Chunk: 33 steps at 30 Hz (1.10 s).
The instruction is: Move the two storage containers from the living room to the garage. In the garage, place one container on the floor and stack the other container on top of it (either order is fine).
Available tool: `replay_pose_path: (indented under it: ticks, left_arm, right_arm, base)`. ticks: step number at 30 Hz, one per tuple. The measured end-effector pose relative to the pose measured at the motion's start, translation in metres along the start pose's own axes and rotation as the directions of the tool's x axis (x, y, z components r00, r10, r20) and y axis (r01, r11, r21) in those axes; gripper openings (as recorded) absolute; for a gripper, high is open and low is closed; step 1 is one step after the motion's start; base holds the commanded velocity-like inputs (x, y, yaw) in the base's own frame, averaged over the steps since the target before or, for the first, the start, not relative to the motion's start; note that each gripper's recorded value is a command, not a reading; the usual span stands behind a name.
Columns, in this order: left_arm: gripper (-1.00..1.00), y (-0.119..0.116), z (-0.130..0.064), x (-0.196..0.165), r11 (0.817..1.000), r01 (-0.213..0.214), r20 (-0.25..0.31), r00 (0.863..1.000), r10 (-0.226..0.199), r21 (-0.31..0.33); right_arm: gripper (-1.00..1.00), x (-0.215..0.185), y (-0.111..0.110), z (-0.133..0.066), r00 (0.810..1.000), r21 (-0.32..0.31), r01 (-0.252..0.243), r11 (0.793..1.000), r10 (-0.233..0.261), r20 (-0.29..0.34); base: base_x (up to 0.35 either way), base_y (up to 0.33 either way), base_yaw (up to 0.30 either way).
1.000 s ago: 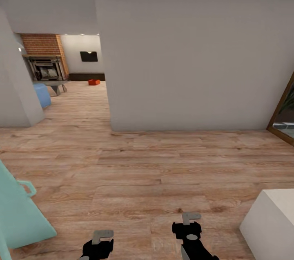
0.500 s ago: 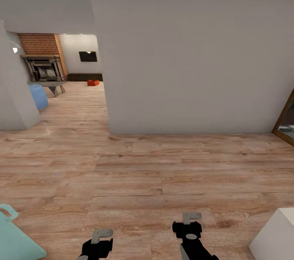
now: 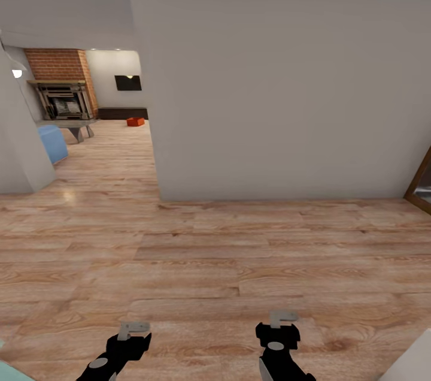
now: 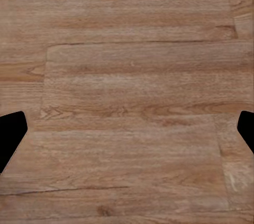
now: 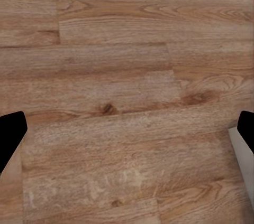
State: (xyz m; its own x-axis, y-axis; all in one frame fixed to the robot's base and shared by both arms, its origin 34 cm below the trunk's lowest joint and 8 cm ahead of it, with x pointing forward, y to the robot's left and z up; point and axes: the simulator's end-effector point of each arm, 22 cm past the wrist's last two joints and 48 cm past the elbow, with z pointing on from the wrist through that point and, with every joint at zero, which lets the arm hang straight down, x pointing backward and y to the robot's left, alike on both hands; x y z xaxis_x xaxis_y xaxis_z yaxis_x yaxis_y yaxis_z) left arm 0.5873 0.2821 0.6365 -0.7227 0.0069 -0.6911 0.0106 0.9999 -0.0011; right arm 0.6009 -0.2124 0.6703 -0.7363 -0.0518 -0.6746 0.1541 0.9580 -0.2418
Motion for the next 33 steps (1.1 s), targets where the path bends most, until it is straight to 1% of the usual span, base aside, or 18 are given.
replay_pose_path:
  ticks: [4, 11, 29, 33]
  left_arm:
    - [1.00, 0.006, 0.000, -0.002, 1.000, -0.001, 0.005, 1.000, 0.001, 0.002]
    - [1.00, 0.002, -0.001, -0.015, 1.000, -0.006, 0.033, 0.999, 0.005, 0.016]
    - [1.00, -0.001, -0.001, -0.018, 1.000, -0.013, 0.040, 0.999, 0.013, 0.019]
    - [1.00, 0.000, -0.001, -0.017, 1.000, -0.014, 0.038, 0.999, 0.013, 0.018]
  right_arm:
    - [1.00, -0.001, -0.002, 0.001, 1.000, 0.002, 0.001, 1.000, -0.001, 0.003]
    - [1.00, -0.001, 0.000, 0.000, 1.000, -0.003, -0.001, 1.000, 0.001, 0.004]
    - [1.00, 0.004, 0.000, 0.000, 1.000, -0.002, 0.001, 1.000, -0.001, -0.006]
    - [1.00, 0.004, 0.000, 0.000, 1.000, 0.000, 0.001, 1.000, -0.001, -0.006]
  base:
    - [0.149, 0.000, 0.000]
    - [0.196, 0.000, 0.000]
    - [0.325, 0.000, 0.000]
    - [0.335, 0.000, 0.105]
